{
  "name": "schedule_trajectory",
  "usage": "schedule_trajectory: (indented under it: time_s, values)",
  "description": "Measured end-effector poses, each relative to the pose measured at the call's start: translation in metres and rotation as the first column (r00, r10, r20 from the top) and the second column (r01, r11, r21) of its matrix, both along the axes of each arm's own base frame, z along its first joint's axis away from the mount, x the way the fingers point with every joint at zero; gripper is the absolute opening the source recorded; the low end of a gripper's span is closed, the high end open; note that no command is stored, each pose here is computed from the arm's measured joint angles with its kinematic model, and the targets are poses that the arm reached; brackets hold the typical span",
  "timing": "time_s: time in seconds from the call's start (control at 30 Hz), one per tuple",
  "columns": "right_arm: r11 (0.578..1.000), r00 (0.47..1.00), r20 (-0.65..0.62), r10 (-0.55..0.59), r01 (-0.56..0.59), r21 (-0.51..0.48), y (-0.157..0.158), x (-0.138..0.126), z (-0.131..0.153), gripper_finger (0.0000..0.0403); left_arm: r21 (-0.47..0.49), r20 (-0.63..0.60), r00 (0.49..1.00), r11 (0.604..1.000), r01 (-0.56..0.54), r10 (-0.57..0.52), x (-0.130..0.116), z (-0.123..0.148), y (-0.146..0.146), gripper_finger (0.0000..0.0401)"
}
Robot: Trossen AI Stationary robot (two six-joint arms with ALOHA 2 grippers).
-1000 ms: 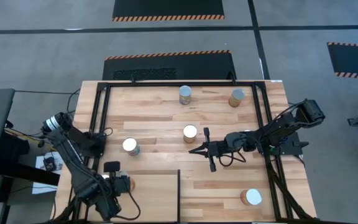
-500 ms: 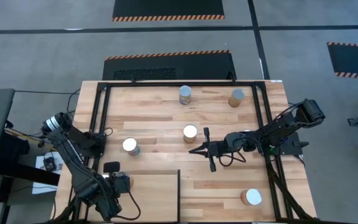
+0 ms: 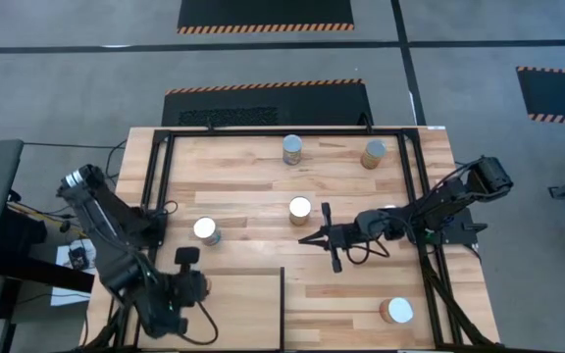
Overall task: Pick and place cans onto a shelf
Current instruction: Put the bottom green beans on the shelf
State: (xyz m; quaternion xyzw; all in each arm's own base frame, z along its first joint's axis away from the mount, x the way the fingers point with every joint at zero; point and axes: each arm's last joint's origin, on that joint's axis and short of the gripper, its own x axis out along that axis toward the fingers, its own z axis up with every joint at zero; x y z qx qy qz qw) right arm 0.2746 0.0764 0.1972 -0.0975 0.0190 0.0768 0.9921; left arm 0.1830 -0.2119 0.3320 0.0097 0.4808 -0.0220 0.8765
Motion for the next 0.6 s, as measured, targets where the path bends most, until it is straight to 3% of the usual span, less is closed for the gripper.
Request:
schedule_trajectory:
  time_s: [0.13,0.43,0.6]
  values:
    - [1.0,1.0,0.015,0.004,-0.004,-0.021,0.004,-0.002,0.003,0.0004,-0.02,0.107,0.994,0.999,0.027,-0.024,0.0,-0.007,0.017,0.0]
    - [1.0,0.998,0.055,0.001,0.0,-0.021,0.01,-0.012,0.019,0.0004,-0.134,0.297,0.952,0.984,0.117,-0.073,0.008,-0.059,0.07,0.0]
    - [0.999,0.998,0.053,-0.024,0.025,-0.023,0.009,-0.015,0.022,0.0004,-0.106,0.33,0.943,0.991,0.086,-0.046,0.013,-0.074,0.1,0.0]
